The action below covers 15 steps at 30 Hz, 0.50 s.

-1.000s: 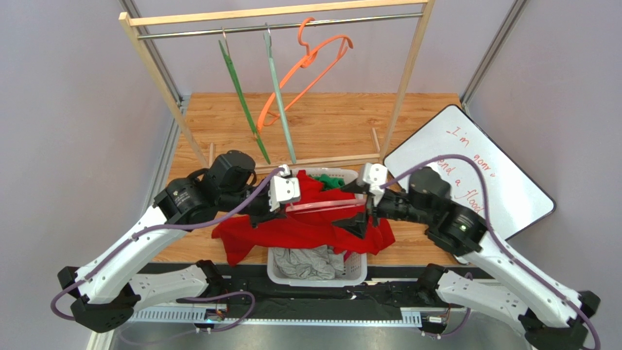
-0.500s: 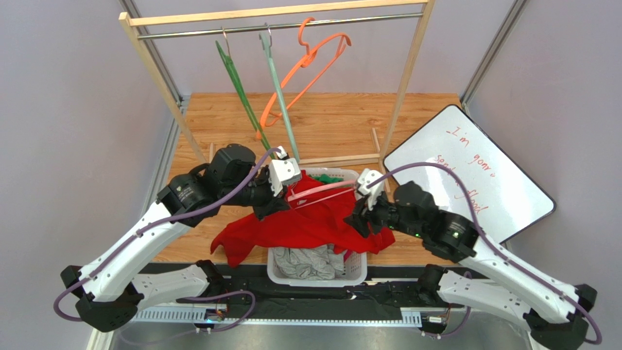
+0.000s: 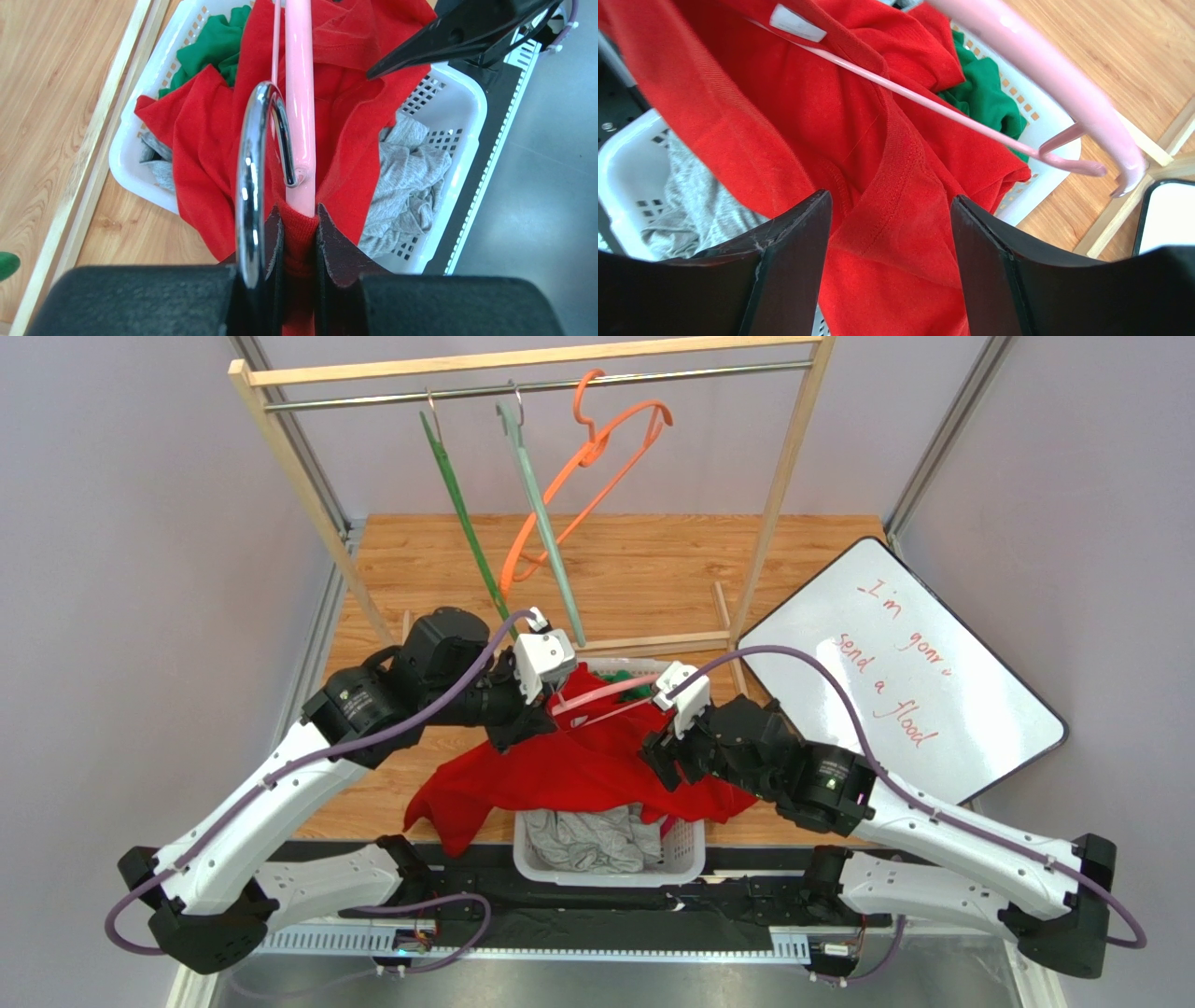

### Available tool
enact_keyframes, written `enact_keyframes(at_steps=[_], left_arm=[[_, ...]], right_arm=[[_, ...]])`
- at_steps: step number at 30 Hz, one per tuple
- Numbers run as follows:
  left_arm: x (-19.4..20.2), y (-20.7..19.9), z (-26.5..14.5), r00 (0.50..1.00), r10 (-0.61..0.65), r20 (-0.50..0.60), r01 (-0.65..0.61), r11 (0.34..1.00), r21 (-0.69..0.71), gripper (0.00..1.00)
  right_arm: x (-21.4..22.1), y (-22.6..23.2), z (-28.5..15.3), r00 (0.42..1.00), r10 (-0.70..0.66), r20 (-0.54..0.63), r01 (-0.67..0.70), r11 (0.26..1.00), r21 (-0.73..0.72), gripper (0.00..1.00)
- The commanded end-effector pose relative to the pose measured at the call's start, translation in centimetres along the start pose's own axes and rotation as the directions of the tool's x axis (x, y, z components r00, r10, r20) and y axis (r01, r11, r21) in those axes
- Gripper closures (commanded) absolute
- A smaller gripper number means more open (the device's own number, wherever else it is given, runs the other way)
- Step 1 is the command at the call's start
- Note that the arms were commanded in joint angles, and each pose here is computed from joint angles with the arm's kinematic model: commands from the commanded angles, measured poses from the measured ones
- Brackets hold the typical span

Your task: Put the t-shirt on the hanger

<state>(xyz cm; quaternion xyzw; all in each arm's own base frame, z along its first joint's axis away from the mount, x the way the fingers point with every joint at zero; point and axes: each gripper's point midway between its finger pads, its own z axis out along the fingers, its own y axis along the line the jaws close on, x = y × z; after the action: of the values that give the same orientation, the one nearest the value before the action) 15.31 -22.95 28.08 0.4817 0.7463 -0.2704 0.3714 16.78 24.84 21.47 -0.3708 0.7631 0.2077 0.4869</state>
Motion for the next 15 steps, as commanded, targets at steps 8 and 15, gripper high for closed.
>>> enact_keyframes(at_steps=[8, 15], left_arm=[[-3.7, 1.1, -1.0, 0.992, -0.037, 0.122, 0.042, 0.999, -0.033, 1.00], [-3.1, 2.0, -2.1, 0.981, -0.138, 0.138, 0.144, 0.989, -0.038, 1.00]], right_arm=[[1.2, -2.2, 1.5, 1.000, -0.015, -0.016, 0.017, 0.986, 0.165, 0.35], [3.7, -4.5, -0.7, 0.990, 0.091, -0.106, -0.064, 0.969, 0.239, 0.80]])
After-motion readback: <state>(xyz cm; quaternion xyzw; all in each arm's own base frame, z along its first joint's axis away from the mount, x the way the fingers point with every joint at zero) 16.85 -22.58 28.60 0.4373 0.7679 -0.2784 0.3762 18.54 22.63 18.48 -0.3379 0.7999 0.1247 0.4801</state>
